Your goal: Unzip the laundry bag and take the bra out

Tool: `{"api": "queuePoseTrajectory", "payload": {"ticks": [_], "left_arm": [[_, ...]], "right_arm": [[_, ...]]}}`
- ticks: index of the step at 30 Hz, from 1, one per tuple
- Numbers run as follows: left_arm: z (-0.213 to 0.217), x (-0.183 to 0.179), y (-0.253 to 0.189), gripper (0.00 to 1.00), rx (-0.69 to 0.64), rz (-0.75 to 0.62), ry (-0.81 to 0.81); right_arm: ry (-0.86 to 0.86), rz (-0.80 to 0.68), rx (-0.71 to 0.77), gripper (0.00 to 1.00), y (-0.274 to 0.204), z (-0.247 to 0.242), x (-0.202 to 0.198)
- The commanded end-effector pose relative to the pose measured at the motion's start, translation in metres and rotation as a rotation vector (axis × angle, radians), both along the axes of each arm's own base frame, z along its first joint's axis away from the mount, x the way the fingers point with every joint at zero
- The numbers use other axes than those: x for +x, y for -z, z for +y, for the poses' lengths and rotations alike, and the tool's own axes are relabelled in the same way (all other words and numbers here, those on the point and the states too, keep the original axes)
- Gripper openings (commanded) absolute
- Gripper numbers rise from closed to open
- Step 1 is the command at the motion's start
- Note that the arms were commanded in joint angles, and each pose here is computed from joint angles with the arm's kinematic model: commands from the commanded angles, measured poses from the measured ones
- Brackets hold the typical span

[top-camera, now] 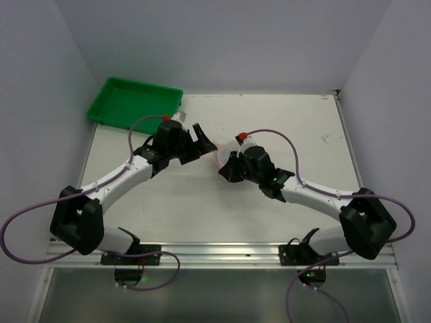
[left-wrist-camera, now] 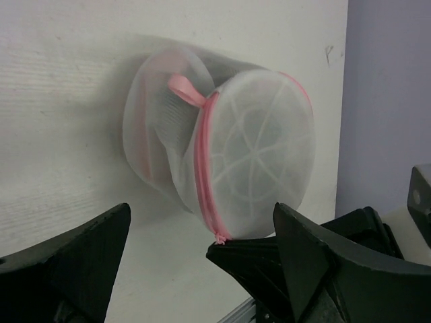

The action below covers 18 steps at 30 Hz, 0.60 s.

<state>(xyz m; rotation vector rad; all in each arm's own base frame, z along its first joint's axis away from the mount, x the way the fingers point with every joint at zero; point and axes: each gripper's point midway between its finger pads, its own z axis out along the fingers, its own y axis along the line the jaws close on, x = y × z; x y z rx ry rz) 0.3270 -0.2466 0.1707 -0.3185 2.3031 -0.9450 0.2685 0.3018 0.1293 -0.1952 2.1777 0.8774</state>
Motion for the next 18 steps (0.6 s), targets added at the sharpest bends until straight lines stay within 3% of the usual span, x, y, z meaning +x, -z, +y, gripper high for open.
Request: {"api": "queuePoseTrajectory", "payload": {"ticks": [1,3,6,9,10,12,13,18], "left_arm": [[-0.03,-0.005,0.004,0.89,-0.025,0.008,0.044],[-0.039,-0.007,0.007,0.84,-0.029,0.018,0.062],[-0.051,-0.007,0.016,0.69,-0.03,0.035,0.074],[-0.055,-0.004,0.025,0.48,-0.017,0.049,0.065],[-0.055,-0.003,0.028,0.35,-0.015,0.053,0.063],[-0.053,-0.001,0.031,0.18,-0.006,0.054,0.053],[-0.053,-0.001,0.031,0.02,-0.004,0.053,0.051],[-0.031,0.005,0.039,0.0,0.039,0.061,0.029]], "right_arm": [[0.015,-0.064,0.06,0.0,-0.026,0.011,0.013],[0.012,-0.066,0.056,0.0,-0.025,0.011,0.012],[0.011,-0.065,0.049,0.0,-0.024,0.01,0.012],[0.013,-0.071,0.039,0.0,-0.023,0.007,0.01],[0.015,-0.068,0.028,0.0,-0.022,0.004,0.009],[0.024,-0.077,0.006,0.0,-0.021,-0.003,0.007],[0.023,-0.067,-0.016,0.0,-0.016,-0.008,0.004],[0.125,-0.092,-0.131,0.0,-0.004,-0.065,0.005]]}}
